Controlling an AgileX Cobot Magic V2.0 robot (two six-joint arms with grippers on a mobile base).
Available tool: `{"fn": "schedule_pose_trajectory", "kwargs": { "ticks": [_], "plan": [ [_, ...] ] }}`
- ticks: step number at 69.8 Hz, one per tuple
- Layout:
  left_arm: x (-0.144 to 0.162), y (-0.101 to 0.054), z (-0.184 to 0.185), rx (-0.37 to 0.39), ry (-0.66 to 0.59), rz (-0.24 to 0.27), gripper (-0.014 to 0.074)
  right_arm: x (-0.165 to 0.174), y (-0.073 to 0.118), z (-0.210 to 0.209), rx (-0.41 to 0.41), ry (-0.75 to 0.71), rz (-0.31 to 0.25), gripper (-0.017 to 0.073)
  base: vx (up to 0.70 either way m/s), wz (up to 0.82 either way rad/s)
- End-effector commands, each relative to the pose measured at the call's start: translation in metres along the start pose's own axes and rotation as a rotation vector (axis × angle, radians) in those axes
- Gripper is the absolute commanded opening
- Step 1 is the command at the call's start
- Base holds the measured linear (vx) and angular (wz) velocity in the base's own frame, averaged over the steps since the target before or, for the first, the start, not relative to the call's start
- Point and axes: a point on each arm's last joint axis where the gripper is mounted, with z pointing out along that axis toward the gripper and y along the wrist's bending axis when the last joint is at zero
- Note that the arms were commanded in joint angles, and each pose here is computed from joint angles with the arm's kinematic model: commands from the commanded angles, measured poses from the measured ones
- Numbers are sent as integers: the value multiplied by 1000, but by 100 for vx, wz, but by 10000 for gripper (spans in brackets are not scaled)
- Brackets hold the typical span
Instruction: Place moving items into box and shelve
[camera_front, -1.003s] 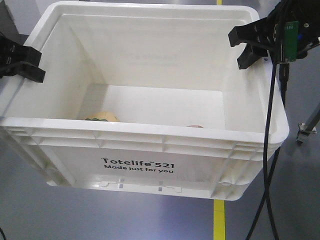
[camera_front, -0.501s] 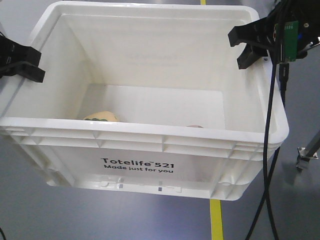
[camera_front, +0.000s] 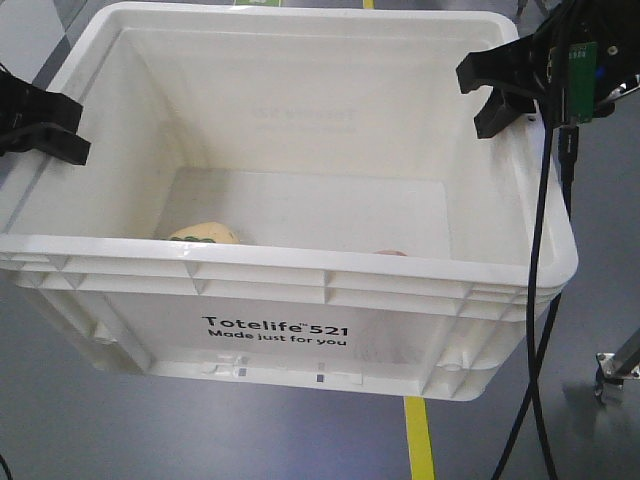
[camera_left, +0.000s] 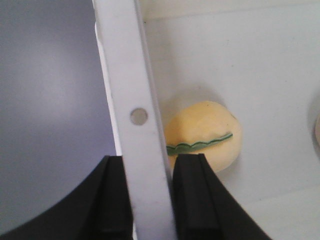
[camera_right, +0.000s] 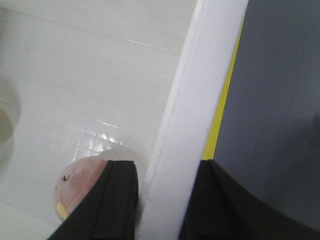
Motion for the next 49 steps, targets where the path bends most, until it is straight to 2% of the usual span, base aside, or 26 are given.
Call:
{"fn": "schedule_pose_trajectory", "kwargs": {
  "ticks": [1,49],
  "plan": [
    [-12,-13,-26,56,-182,11,-17,-5,8,-34,-60,-172,-36,-12,53,-17],
    [-12,-13,-26,56,-182,11,-17,-5,8,-34,-60,-172,-36,-12,53,-16]
  ]
}}
